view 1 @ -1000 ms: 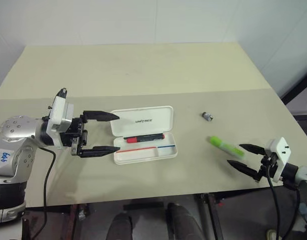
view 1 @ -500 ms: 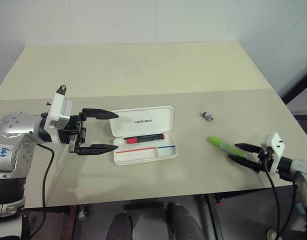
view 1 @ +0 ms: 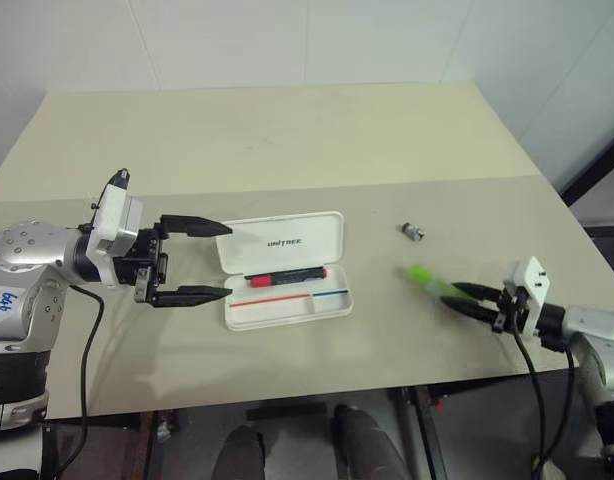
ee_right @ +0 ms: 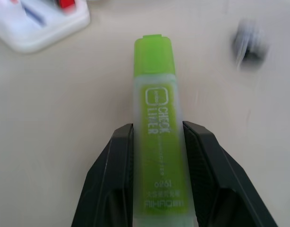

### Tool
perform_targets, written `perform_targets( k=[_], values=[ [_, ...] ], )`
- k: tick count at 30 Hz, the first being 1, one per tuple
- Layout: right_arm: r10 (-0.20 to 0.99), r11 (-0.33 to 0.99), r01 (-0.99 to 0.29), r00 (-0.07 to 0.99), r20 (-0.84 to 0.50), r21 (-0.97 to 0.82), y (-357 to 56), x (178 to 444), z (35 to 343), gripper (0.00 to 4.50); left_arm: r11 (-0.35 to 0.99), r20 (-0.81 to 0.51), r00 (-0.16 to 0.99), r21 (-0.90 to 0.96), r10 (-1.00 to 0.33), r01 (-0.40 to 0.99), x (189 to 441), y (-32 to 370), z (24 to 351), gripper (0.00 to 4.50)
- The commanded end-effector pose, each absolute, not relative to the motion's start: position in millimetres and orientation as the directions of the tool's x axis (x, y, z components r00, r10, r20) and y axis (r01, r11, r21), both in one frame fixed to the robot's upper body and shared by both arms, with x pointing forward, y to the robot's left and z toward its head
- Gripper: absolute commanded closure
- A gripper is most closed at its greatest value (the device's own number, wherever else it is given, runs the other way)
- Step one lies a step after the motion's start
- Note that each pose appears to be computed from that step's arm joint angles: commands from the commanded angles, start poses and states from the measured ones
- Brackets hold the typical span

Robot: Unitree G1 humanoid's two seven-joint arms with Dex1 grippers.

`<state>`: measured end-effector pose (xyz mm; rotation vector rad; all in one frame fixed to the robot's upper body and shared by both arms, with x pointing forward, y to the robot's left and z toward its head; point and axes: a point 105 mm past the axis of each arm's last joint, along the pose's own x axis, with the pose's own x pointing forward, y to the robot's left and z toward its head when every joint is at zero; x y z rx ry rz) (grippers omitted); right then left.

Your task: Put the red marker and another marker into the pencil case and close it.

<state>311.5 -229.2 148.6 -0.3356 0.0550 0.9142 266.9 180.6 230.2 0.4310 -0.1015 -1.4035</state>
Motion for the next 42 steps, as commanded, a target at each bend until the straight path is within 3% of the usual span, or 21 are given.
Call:
perform_targets(
  k=[1,7,10,17,26,42],
  values=[
    [0.838,0.472,-0.816,0.533,-0.118,-0.333,-195,308,183,3.39,0.106,-0.195,0.192,0.381,-0.962,0.919,266,185,231,0.00],
    [0.929,0.310,-0.892,0.358,-0.095,-0.328,-136,293,200,3.39,0.120,-0.197,0.207,0.380,-0.958,0.917,264,187,225,0.00],
    [0.973,0.178,-0.941,0.211,-0.089,-0.288,-89,284,194,3.39,0.146,-0.194,0.230,0.371,-0.954,0.917,264,192,221,0.00],
    [0.992,0.035,-0.969,0.063,-0.109,-0.244,-46,280,178,3.39,0.152,-0.234,0.248,0.363,-0.940,0.919,261,200,214,0.00],
    [0.980,-0.122,-0.967,-0.082,-0.179,-0.223,-10,281,152,3.39,0.185,-0.243,0.282,0.356,-0.928,0.916,258,208,209,0.00],
    [0.945,-0.255,-0.938,-0.191,-0.265,-0.234,19,289,133,3.39,0.212,-0.227,0.305,0.361,-0.925,0.908,256,204,207,0.00]
  ],
)
